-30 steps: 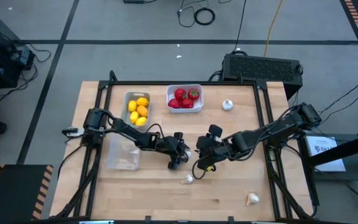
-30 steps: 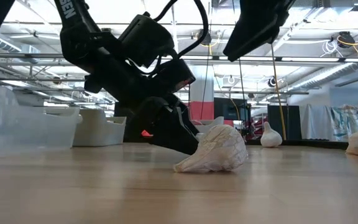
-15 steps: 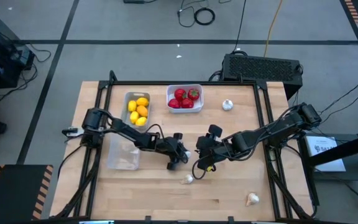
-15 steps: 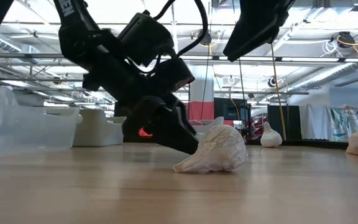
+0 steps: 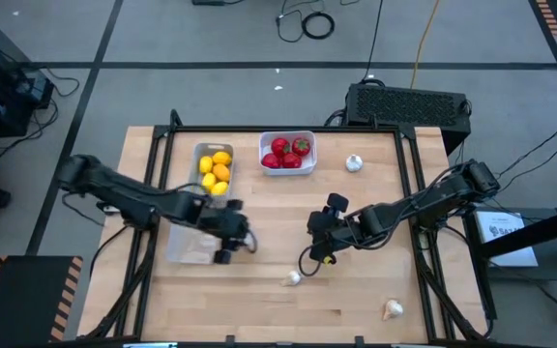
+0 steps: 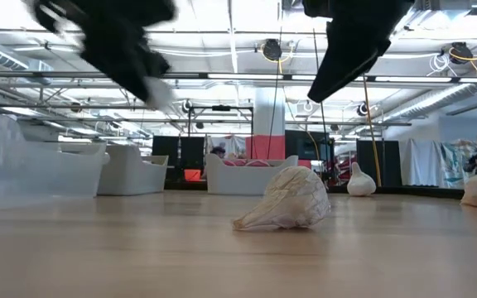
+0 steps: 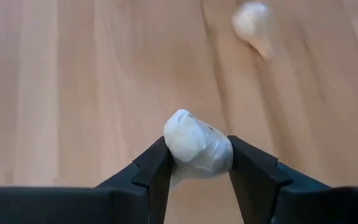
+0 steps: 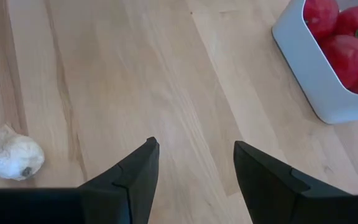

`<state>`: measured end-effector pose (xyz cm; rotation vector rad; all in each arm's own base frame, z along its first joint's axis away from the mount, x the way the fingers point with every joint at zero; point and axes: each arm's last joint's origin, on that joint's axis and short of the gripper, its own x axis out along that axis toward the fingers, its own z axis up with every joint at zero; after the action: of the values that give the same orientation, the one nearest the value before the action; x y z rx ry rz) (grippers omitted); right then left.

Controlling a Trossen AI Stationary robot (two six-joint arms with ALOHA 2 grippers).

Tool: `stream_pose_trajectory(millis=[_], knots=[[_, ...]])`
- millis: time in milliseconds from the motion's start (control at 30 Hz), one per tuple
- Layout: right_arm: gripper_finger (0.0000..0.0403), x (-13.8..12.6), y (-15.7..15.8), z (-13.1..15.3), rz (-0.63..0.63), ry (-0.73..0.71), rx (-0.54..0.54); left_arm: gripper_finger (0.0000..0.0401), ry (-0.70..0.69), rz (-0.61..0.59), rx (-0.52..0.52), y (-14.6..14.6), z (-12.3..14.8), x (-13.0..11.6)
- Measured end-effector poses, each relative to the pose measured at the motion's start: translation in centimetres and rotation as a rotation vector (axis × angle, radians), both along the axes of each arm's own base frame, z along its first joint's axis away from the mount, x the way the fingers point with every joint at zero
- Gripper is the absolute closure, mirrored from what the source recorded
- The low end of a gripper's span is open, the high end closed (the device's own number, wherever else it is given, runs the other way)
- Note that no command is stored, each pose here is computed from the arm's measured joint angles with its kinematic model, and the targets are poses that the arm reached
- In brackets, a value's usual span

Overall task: Sort produce into baskets
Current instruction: Put the white garlic into the transparent bin

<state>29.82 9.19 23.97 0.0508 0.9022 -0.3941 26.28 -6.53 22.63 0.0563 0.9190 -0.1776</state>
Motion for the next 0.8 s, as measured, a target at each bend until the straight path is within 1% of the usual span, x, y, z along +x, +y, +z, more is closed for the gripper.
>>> stream_pose_trajectory(millis=[67, 200, 300, 367, 433, 533, 600, 700, 800], knots=[[0.0206, 0.0, 0.0, 0.0, 0.0, -0.004, 0.002, 0.0253, 0.035, 0.035, -0.013, -0.7, 0.6, -2.0], [0.0206, 0.3, 0.1, 0.2, 0.014, -0.031, 0.003, 0.0253, 0.1, 0.114, -0.027, -2.2, 1.0, -5.4], [0.0206, 0.5, 0.1, 0.3, 0.039, -0.051, -0.006, 0.0253, 0.15, 0.162, -0.029, -3.1, 0.8, -7.2], [0.0206, 0.7, 0.1, 0.4, 0.044, -0.063, -0.008, 0.0253, 0.181, 0.18, -0.005, -3.4, 0.7, -8.0], [0.0206, 0.8, 0.1, 0.5, 0.051, -0.076, -0.009, 0.0253, 0.193, 0.194, 0.048, -3.6, 0.5, -8.6], [0.0206, 0.9, 0.2, 0.6, 0.065, -0.084, -0.016, 0.0253, 0.174, 0.267, 0.125, -3.4, 0.4, -9.0], [0.0206, 0.9, 0.2, 0.6, 0.075, -0.08, -0.023, 0.0253, 0.166, 0.312, 0.153, -3.2, 0.4, -9.1], [0.0206, 0.9, 0.2, 0.6, 0.09, -0.076, -0.035, 0.0253, 0.191, 0.362, 0.16, -2.9, 0.3, -9.4], [0.0206, 0.9, 0.2, 0.6, 0.099, -0.072, -0.041, 0.0253, 0.223, 0.407, 0.139, -2.8, 0.2, -9.7]])
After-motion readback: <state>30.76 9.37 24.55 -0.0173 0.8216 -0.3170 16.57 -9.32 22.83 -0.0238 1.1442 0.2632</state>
